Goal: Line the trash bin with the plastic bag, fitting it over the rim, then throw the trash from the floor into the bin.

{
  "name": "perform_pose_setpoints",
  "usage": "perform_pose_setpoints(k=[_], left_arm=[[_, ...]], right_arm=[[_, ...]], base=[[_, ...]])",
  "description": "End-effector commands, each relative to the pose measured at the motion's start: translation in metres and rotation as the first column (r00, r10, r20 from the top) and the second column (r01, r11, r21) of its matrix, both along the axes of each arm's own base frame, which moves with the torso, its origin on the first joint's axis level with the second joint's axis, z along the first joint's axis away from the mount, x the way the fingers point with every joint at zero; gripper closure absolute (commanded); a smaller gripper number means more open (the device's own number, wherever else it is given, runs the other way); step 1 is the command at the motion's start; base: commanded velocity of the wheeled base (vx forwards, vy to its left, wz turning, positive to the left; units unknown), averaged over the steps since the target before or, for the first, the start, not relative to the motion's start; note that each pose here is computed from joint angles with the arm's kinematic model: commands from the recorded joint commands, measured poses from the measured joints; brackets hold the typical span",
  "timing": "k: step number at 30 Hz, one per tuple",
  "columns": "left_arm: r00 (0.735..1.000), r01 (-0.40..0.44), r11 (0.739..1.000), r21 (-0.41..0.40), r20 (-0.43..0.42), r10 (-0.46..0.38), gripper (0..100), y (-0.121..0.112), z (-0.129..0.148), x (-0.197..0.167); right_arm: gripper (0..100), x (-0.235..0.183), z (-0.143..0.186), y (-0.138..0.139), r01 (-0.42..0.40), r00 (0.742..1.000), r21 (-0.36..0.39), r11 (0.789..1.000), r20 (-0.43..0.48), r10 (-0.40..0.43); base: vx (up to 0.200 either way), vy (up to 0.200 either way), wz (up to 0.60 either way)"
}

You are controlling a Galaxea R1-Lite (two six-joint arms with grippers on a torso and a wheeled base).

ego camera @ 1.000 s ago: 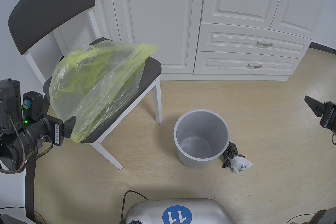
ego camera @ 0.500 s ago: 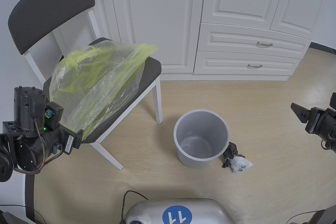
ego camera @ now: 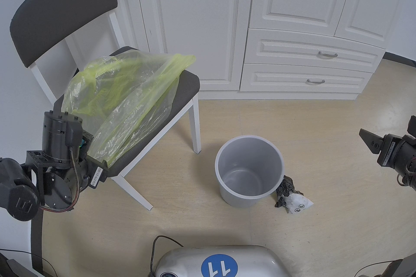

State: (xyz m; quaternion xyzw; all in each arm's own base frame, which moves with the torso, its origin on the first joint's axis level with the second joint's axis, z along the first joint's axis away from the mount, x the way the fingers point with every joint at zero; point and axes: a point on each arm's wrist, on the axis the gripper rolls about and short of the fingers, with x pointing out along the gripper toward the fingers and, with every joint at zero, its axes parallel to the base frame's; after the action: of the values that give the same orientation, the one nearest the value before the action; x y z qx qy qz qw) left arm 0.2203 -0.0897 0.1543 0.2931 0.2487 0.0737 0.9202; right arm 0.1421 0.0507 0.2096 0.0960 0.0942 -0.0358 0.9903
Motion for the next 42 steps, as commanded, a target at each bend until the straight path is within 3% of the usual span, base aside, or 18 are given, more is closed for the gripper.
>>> perform_pose_setpoints(k=[1,17,25,32,37,42], left_arm=[[0.999,-0.002,1.0,0.019,-0.037,0.003,0,-0.002,-0.011,0.005],[0.999,0.042,0.999,0.001,0.007,-0.042,0,0.002,0.0,-0.026],[0.997,0.065,0.996,0.053,-0.04,-0.063,0,0.005,-0.011,-0.033],[0.997,0.057,0.996,0.068,-0.063,-0.053,0,0.001,-0.02,-0.021],[0.999,0.028,0.998,0.057,-0.018,-0.027,0,0.0,-0.026,-0.003],[1.0,-0.002,0.995,0.097,-0.009,0.003,0,0.011,-0.027,0.004]], right_arm=[[0,-0.001,0.001,-0.001,0.002,1.0,0.003,1.0,0.006,-0.002],[0,-0.005,0.004,-0.003,0.001,1.0,0.007,1.0,0.023,-0.001],[0,-0.005,0.003,-0.003,0.001,1.0,0.004,1.0,0.016,-0.001],[0,-0.004,0.001,-0.002,0.001,1.0,-0.001,1.0,0.004,-0.001],[0,-0.005,0.002,-0.003,0.003,1.0,0.001,1.0,0.008,-0.003],[0,-0.005,0.003,-0.003,0.001,1.0,0.005,1.0,0.015,-0.001]], base=[[0.0,0.0,0.0],[0.0,0.0,0.0],[0.0,0.0,0.0],[0.0,0.0,0.0],[0.0,0.0,0.0],[0.0,0.0,0.0]])
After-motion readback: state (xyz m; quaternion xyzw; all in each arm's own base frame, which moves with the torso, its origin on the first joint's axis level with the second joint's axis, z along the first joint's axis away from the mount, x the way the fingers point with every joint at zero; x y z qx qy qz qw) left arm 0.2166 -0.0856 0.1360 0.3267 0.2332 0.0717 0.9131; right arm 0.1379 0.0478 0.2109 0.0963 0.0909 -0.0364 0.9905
